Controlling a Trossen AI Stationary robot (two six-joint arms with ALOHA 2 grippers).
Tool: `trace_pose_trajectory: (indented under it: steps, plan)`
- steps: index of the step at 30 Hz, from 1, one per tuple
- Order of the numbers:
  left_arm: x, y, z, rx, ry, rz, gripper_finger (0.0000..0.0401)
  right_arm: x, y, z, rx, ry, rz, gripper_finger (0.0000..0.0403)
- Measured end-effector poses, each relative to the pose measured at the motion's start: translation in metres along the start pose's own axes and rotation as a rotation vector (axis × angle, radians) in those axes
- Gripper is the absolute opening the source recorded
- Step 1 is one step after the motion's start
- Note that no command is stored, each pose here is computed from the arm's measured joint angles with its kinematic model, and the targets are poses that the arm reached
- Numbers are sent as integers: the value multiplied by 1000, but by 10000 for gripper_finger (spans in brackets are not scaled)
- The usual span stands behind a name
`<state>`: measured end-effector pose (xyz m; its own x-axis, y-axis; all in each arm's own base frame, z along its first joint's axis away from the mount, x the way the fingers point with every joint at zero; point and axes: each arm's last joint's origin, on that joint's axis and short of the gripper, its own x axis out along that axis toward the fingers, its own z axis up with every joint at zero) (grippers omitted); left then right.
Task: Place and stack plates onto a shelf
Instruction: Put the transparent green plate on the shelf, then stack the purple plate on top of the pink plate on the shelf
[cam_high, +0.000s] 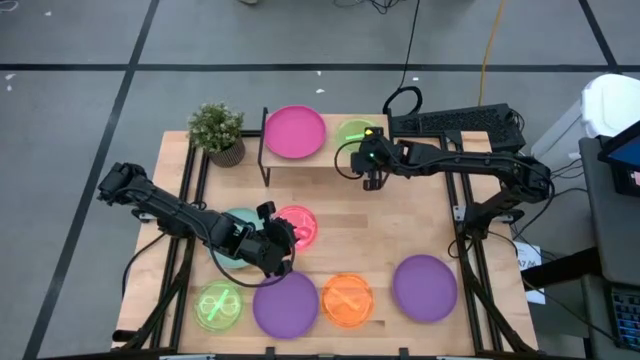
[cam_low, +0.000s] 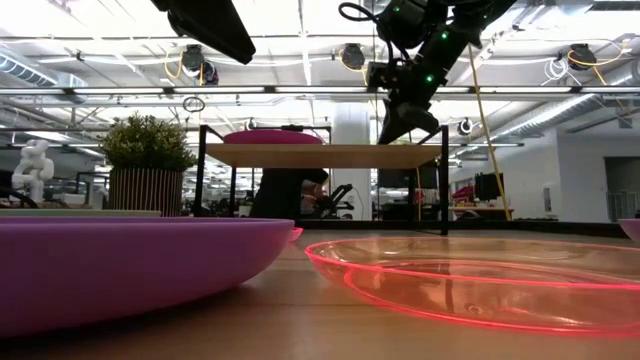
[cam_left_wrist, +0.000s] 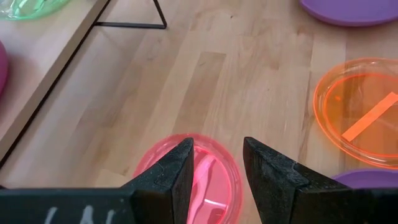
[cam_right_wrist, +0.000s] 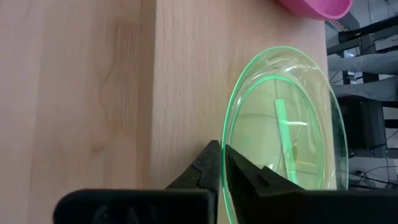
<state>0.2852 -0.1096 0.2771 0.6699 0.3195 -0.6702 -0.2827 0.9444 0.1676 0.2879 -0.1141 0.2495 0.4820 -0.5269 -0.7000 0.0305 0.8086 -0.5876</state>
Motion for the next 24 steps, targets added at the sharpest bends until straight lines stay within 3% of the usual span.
trace_pose_trajectory:
  steps: [14,24]
  plan:
    - [-4,-6,-3,3,-4,-19,145,-11,-2,5,48,-52,-21,83]
    - [-14,-19,-10,25,19,-95,145,-63,14,13,226,-156,32,109]
